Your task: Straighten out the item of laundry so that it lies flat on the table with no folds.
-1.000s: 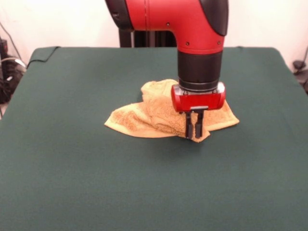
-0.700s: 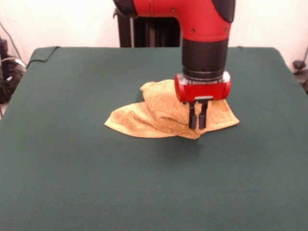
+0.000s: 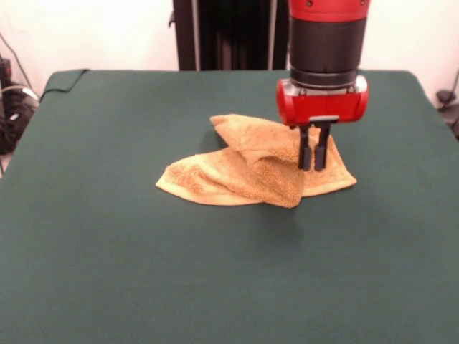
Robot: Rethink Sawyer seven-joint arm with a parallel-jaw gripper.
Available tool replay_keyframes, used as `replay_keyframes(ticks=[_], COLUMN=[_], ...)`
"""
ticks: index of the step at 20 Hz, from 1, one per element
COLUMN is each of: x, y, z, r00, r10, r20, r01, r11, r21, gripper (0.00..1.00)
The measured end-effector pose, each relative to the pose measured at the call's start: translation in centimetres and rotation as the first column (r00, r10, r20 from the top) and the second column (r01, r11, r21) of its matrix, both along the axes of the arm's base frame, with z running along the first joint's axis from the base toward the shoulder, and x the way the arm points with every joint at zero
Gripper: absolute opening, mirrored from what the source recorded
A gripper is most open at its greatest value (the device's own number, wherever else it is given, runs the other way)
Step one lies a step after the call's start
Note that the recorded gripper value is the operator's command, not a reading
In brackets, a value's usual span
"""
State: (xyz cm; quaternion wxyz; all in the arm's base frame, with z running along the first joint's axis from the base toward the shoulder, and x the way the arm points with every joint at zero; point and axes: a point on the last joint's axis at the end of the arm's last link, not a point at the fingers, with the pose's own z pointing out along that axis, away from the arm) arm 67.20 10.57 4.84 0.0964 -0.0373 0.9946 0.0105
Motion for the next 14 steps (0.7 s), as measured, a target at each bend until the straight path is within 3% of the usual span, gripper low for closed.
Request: replay_keyframes(ticks=[8,14], x=[0.4,0.3], y=[1.2,3.6], z=[0.8,1.0], r00=[1.0,1.0], r10=[-0.008,-0.002], r20=[0.009,0.007], r01=[0.008,0.001], r11=[1.0,1.0], r21=[0.015,0.032], gripper=[0.0,0.0])
